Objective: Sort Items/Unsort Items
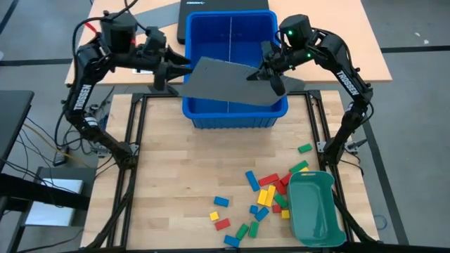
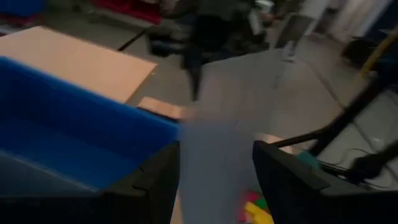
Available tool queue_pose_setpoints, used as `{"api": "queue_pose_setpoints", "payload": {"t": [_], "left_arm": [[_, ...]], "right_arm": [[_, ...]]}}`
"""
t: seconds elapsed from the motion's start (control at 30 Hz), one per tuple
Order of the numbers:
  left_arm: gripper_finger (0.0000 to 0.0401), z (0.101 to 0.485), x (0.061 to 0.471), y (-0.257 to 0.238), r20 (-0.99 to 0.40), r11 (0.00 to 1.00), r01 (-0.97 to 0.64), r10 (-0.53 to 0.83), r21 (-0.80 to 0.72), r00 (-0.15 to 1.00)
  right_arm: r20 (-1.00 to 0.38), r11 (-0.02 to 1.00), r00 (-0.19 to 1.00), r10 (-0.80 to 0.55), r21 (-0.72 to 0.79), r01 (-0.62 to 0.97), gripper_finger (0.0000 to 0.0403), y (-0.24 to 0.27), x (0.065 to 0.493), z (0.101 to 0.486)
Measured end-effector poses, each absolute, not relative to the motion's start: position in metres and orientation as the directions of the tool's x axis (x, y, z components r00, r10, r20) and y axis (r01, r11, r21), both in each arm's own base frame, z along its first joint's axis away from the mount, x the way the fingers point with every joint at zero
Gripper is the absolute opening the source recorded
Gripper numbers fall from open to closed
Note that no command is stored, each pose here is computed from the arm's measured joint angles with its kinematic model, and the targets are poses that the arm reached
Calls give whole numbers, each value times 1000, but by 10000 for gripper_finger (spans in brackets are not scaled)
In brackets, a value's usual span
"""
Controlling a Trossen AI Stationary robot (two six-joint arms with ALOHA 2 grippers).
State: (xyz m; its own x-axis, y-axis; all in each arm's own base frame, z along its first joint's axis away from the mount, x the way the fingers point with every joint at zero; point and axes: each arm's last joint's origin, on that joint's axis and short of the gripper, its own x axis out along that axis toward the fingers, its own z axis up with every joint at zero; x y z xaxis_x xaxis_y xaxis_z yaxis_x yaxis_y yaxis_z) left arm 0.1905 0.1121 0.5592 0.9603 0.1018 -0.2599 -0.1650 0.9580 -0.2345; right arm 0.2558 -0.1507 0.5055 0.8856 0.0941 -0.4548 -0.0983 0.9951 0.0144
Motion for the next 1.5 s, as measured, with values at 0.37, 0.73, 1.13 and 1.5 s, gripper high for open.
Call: {"api": "queue_pose_setpoints", "payload": {"t": [0.37, 0.73, 1.13, 1.5], "left_arm": [[209, 552, 198, 118, -313, 948, -214, 135, -235, 940], [197, 544, 220, 128, -320, 956, -170, 87, -241, 943], [11, 542, 245, 138, -265, 985, -145, 117, -91, 957], [3, 561, 231, 150, -109, 968, -251, 249, 0, 962]], "right_arm": [[-458, 995, 884, 89, 6, -98, 0, -151, 256, 505], [-467, 995, 879, 95, 11, -102, 0, -150, 255, 504], [-468, 997, 881, 73, 29, -67, 8, -152, 255, 505], [-364, 992, 923, -128, -27, 127, 85, -154, 216, 533]]}}
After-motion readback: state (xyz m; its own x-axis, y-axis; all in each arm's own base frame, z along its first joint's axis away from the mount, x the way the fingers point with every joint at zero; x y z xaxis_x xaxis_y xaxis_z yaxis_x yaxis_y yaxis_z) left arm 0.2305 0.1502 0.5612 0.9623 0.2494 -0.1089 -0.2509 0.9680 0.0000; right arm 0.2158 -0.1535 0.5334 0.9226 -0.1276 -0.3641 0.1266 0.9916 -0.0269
